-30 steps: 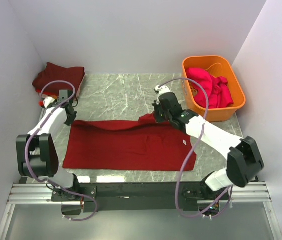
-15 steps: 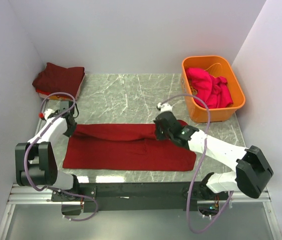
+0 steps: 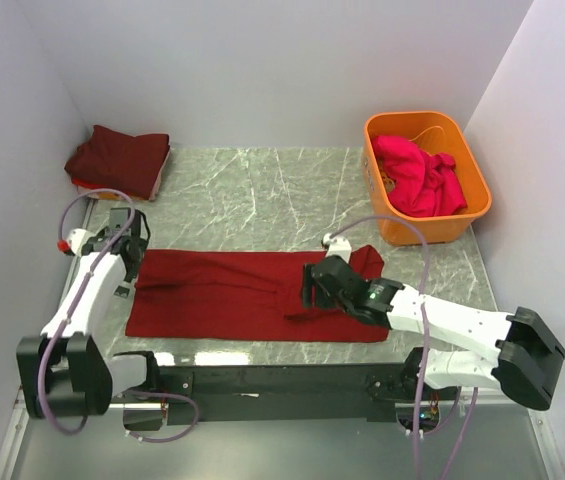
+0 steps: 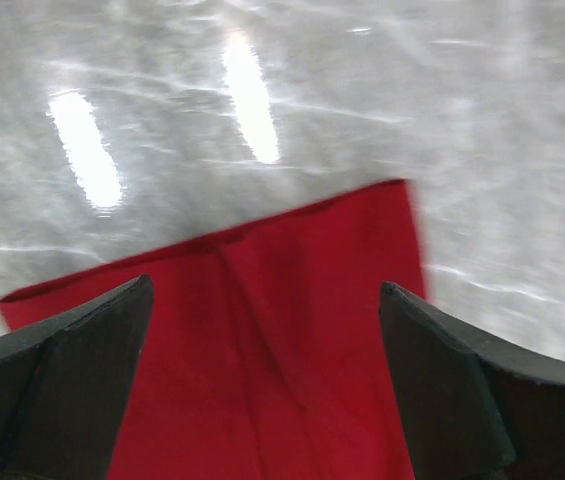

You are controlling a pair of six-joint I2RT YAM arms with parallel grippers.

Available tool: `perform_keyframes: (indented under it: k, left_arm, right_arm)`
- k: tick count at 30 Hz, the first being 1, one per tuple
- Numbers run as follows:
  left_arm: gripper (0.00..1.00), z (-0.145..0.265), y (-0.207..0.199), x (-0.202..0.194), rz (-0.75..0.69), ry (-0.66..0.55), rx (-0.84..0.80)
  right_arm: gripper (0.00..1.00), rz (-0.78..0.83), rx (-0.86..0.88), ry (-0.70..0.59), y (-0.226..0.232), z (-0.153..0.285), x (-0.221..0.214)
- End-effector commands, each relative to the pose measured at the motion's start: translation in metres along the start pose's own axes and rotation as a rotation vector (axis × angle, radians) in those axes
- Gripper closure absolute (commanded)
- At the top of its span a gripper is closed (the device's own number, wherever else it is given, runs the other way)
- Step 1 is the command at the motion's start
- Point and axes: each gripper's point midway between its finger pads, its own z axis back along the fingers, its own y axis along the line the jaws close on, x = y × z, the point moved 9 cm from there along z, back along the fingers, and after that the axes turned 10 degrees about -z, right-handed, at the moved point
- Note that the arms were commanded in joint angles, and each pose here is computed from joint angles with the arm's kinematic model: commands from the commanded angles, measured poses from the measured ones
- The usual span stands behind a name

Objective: Fold and stack the t-shirts
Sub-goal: Fold the tshirt

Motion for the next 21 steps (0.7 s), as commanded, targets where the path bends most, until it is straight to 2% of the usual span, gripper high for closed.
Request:
perform_keyframes:
  k: [1,3,10,14,21]
  left_arm:
    - [0.01,0.022,-0.013,0.017,0.033,-0.021,-0.138]
    - [0.01,0.022,-0.021,0.015,0.024,-0.003,-0.209]
    - [0.00,0.012,-0.053,-0.019,-0.135,0.133,-0.336]
    - [0.01,-0.005,-0.069,-0.033,-0.212,0.178,-0.335]
    - [0.00,-0.042,-0.071,-0.049,-0.277,0.227,-0.202]
  right_arm:
    - [0.25,-0.017,-0.049,-0.199,0.013,0.013,0.044]
    - [0.25,-0.013,-0.053,-0.220,0.020,0.014,0.059]
    - [0.24,-0.023,-0.128,-0.087,0.012,-0.020,0.065]
    - [0.24,-0.002,-0.157,-0.004,0.003,-0.036,0.054]
    - [0.24,0.089,-0.200,0.184,-0.005,-0.049,0.012]
